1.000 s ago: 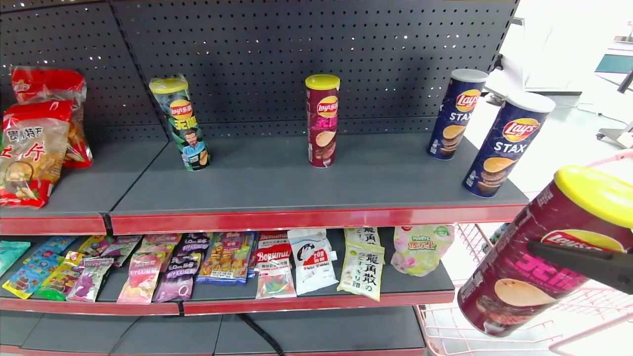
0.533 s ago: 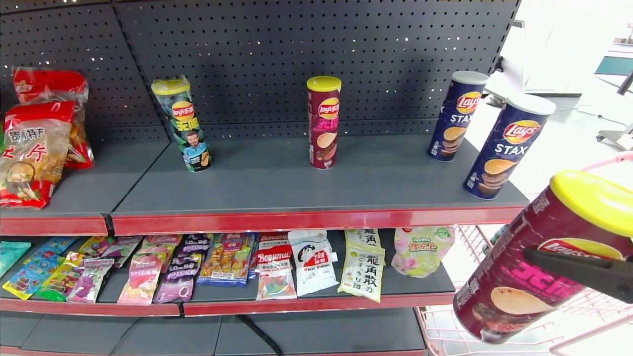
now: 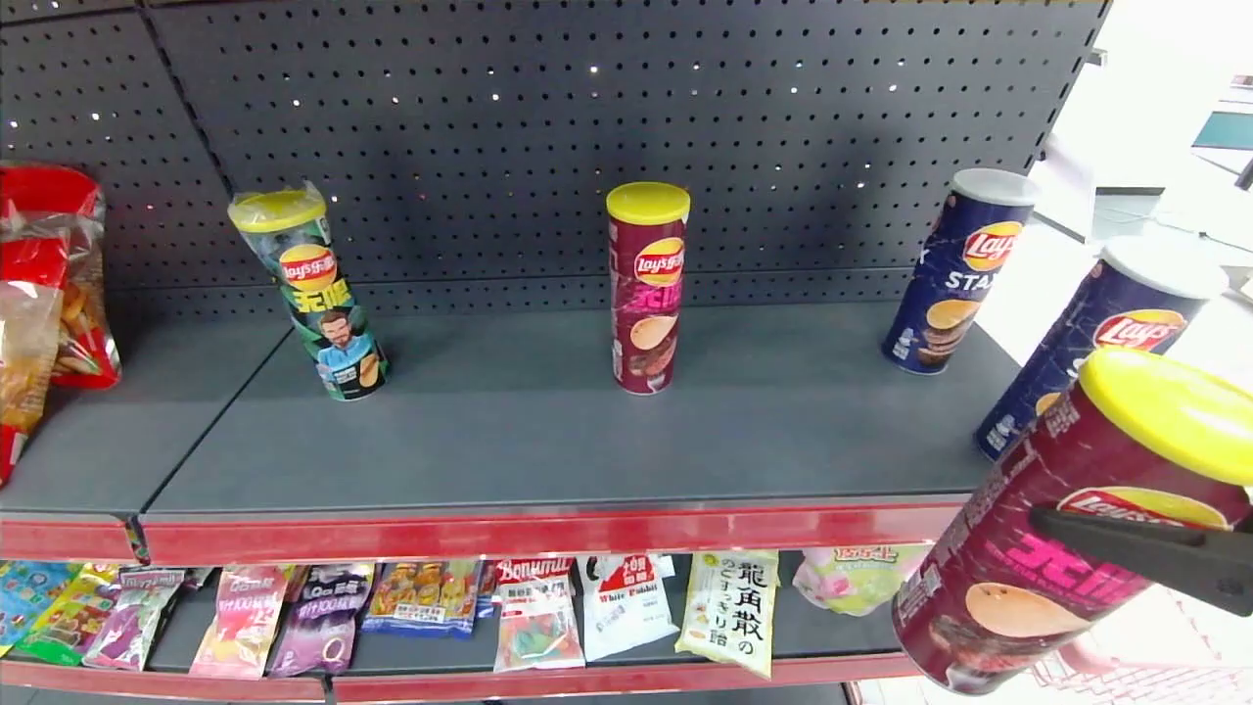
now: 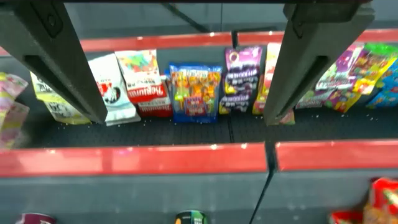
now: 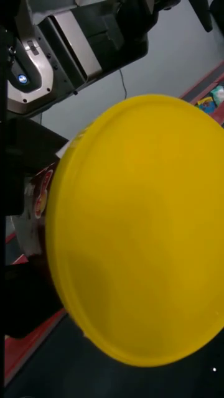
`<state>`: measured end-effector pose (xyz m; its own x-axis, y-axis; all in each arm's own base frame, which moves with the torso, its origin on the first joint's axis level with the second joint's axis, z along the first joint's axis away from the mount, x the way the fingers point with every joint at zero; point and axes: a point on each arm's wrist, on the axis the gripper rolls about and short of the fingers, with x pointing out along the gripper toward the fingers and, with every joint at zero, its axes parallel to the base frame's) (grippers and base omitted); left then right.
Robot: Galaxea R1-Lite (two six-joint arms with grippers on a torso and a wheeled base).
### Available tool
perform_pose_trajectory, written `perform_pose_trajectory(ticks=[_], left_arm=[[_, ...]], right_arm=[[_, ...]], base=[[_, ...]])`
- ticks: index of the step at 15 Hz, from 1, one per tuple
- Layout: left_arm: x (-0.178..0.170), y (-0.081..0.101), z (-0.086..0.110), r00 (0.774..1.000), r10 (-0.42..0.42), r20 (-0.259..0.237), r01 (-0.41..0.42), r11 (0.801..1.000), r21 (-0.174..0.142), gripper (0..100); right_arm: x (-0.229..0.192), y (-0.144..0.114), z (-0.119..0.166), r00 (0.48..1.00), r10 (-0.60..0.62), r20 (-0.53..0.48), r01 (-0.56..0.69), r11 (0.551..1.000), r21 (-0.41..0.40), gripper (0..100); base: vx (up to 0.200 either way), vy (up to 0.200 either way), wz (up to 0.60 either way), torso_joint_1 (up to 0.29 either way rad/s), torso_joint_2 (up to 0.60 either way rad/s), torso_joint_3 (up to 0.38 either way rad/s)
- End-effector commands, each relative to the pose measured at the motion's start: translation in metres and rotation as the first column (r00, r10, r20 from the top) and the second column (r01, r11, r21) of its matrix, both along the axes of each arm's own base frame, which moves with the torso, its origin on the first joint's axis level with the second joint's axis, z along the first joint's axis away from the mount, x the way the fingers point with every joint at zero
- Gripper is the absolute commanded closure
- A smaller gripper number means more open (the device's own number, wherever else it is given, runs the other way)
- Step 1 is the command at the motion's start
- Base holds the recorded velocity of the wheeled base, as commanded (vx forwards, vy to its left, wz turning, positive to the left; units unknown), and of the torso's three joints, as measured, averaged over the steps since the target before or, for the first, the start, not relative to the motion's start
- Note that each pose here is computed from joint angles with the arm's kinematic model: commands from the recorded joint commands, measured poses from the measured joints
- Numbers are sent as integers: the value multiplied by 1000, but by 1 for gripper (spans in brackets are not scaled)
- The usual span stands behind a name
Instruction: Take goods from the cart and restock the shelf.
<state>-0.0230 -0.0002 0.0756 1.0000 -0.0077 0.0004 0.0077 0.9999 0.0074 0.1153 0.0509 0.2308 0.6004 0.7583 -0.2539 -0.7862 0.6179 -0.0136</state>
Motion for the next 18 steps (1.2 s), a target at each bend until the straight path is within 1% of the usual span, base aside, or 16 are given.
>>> perform_pose_trajectory(ticks=[1, 6, 11, 12, 13, 14, 15, 16, 17, 18], left_arm=[[0, 0, 0, 1000, 0, 0, 0, 1000, 0, 0], [0, 0, 0, 1000, 0, -2, 0, 1000, -6, 0], [0, 0, 0, 1000, -3, -2, 3, 1000, -1, 0], [0, 0, 1, 1000, -5, -2, 5, 1000, 5, 0], [0, 0, 6, 1000, -25, 1, 24, 999, 28, 0], [2, -1, 50, 998, -64, 15, 64, 998, 26, 0], [22, -2, 110, 995, -101, -8, 101, 994, -31, 0], [34, -4, 138, 982, -191, -4, 190, 981, -49, 0], [51, -7, 145, 948, -312, -61, 313, 950, 2, 0], [71, -9, 141, 924, -355, -145, 367, 928, 66, 0]], right_arm=[[-1, 1, -2, 1000, 9, 1, -9, 1000, -6, 100], [-4, 0, 0, 1000, 15, 16, -14, 1000, -5, 100], [-12, -1, 3, 999, 30, 45, -30, 1000, 5, 100], [-14, -1, 1, 998, 35, 45, -35, 999, 3, 100], [-16, -2, -1, 998, 35, 43, -35, 999, 1, 100], [-16, -2, -2, 999, 35, 40, -35, 999, 0, 100], [-15, -1, -2, 999, 35, 36, -35, 999, -1, 100], [-15, -1, -2, 999, 37, 36, -37, 999, -1, 100], [-14, -1, -2, 999, 35, 33, -35, 999, -2, 100], [-13, 0, -3, 999, 35, 30, -35, 999, -3, 100]], base=[[200, 0, 0, 2, 2, 2], [0, 0, 0, 0, 0, 0], [0, 0, 0, 0, 0, 0], [0, 0, 0, 0, 0, 0], [0, 0, 0, 0, 0, 0], [0, 0, 0, 0, 0, 0], [0, 0, 0, 0, 0, 0], [0, 0, 0, 0, 0, 0], [0, 0, 0, 0, 0, 0], [0, 0, 0, 0, 0, 0]])
